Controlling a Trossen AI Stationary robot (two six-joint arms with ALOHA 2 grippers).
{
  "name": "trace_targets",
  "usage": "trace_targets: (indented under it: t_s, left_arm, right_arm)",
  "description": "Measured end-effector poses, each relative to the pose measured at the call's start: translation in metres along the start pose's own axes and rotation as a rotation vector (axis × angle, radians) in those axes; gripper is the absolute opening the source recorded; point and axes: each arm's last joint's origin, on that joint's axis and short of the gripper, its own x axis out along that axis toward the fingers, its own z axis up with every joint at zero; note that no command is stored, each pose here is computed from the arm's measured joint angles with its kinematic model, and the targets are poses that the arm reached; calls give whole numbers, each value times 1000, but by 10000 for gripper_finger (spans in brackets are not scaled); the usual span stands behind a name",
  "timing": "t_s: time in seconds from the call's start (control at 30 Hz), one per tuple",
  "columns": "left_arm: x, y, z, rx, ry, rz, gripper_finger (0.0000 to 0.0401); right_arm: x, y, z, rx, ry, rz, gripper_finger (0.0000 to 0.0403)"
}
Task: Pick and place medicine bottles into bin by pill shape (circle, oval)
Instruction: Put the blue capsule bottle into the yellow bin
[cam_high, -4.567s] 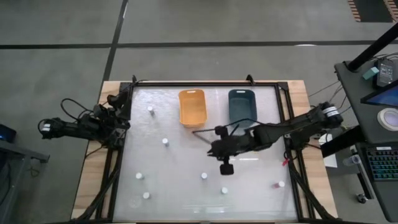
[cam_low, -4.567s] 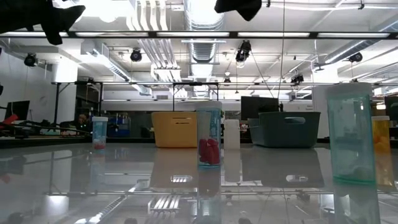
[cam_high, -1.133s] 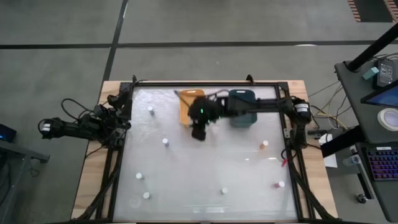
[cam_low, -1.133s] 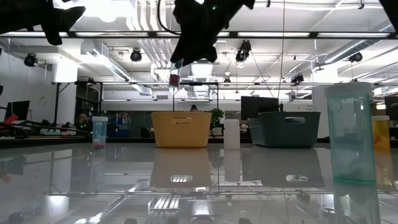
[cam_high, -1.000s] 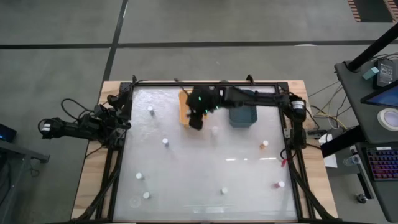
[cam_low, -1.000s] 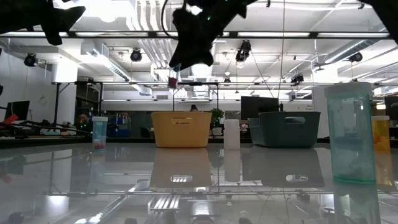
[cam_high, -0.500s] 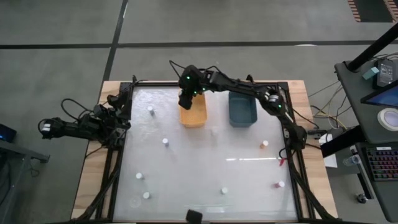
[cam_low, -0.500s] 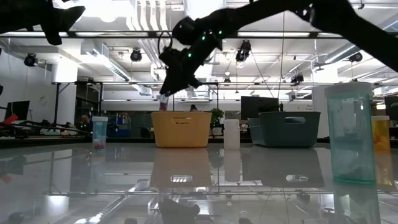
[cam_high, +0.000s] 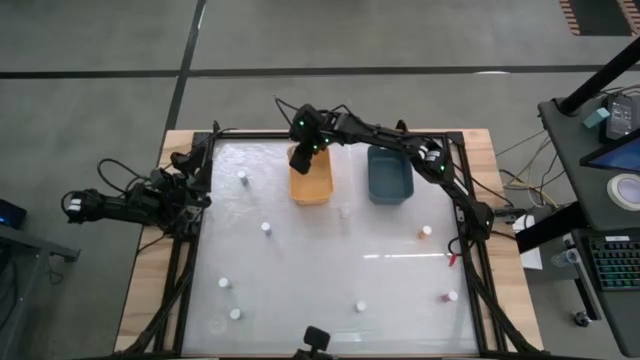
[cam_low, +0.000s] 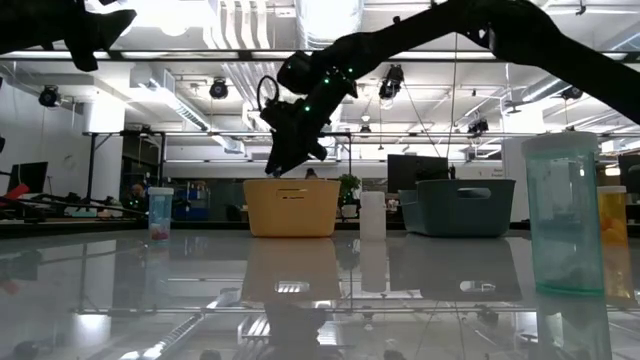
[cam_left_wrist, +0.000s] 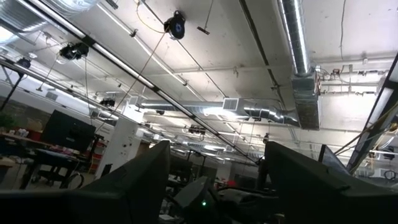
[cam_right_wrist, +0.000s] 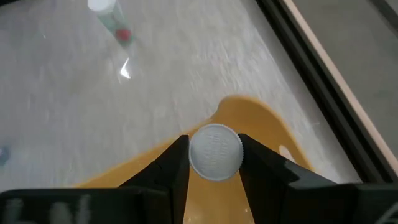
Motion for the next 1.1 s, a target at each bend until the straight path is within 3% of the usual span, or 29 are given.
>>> trace_targets:
  t_s: [0.67, 1.1]
  left_arm:
    - [0, 0, 0, -1, 0, 2, 246]
    - [0, 0, 1, -4, -4, 3, 246]
  right_arm:
    - [29, -4, -26, 31, 21, -3, 115]
    - [29, -5, -27, 39, 24, -30, 143]
